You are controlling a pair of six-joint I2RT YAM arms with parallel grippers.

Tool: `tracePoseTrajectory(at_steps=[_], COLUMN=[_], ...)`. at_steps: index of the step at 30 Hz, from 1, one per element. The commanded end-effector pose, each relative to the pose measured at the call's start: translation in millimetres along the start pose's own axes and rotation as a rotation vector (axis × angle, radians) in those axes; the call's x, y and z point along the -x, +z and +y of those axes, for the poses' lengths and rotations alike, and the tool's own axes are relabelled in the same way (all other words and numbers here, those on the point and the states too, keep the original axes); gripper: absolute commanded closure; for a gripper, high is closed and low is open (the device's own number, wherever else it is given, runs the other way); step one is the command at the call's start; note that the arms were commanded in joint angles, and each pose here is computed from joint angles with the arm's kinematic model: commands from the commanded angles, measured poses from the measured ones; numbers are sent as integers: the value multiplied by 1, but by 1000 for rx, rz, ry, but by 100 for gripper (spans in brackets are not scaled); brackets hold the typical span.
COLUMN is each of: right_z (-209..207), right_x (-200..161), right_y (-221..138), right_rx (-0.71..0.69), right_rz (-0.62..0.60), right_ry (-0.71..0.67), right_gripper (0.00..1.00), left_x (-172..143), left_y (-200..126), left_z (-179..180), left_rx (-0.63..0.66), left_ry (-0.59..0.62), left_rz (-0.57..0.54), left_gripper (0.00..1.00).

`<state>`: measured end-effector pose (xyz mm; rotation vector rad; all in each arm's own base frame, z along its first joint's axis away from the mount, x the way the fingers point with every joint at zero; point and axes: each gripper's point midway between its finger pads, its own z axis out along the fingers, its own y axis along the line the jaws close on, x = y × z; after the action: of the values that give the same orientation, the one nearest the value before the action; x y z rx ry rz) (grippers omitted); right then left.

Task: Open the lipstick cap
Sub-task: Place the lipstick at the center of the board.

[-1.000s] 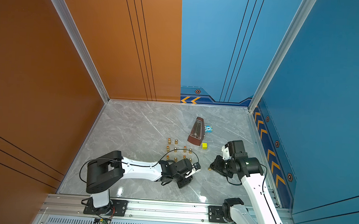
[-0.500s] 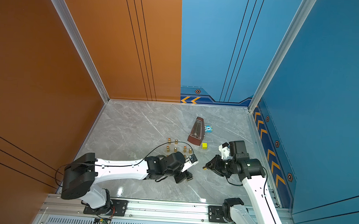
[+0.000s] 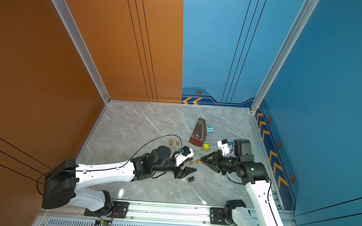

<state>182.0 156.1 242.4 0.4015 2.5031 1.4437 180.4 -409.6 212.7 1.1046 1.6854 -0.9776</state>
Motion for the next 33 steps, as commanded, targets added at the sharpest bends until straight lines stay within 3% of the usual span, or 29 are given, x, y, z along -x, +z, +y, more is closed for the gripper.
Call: tracePoseTrajectory(at_steps=[1,10,33], right_z=[14,19,26], right_x=[-1,-1,-3], right_y=[-1,1,0], right_rx=[81,125,176], right_rz=[11,28,37], right_ry=[26,51,71], right_gripper=[73,74,75], left_x=[26,52,75], left_y=[-4,-8,3], left_z=[-12,-12,-9], left_rx=[-82,-126,-188], left_ry=[8,-3,-33], left_rz=[-109,-202,-283], left_gripper=[36,36,60])
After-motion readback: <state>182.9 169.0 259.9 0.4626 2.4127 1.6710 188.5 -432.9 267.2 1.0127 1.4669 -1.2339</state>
